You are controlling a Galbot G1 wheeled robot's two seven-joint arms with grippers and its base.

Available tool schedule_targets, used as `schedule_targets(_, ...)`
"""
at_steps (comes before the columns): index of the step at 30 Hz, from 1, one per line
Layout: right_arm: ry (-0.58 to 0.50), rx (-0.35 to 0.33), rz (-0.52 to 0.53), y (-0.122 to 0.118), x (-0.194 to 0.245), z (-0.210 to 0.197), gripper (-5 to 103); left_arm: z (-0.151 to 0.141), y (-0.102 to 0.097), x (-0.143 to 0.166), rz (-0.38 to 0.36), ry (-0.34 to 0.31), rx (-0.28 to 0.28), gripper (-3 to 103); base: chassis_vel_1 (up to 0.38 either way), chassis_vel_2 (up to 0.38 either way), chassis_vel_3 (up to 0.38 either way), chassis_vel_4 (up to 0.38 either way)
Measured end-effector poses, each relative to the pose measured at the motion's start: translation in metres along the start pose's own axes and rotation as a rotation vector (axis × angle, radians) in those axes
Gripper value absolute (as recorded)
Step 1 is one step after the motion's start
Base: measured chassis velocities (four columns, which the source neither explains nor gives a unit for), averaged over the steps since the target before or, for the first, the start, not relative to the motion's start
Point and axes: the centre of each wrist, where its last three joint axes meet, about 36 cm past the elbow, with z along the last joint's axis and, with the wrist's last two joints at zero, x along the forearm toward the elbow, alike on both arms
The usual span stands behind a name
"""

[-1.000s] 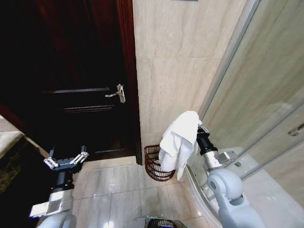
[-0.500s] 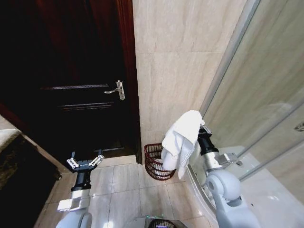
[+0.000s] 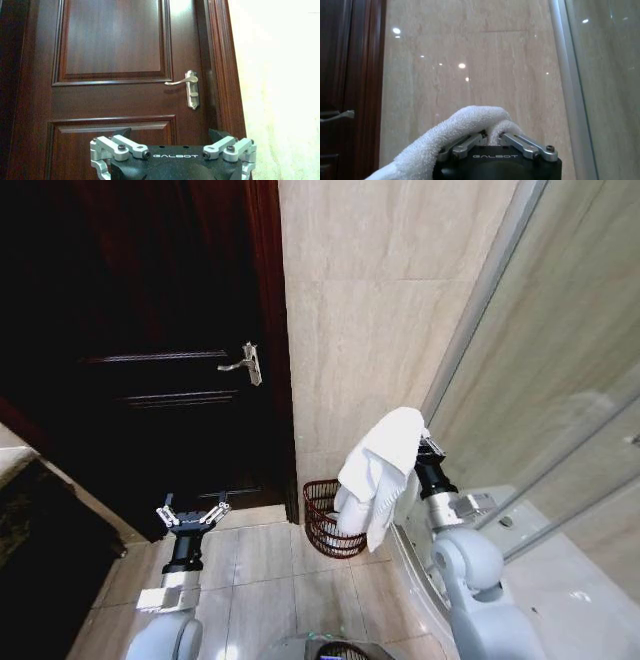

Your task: Discard the used towel into the hamper.

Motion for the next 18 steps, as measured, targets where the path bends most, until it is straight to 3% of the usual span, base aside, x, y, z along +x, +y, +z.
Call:
schedule_targets(8,0.013,-0.004,0.005,-0.005,-0.023,0.015,5,-0.002,0.002,0.000,-0.005,-0.018,-0.003,100,0.000,0.000,0.000,0.000)
schedule_targets(18,0.019,-0.040,0.039,-0.012,-0.045,0.063,5,-0.003,-0.002,-0.001,-0.011,-0.024,-0.003,100,0.000,0.000,0.000,0.000)
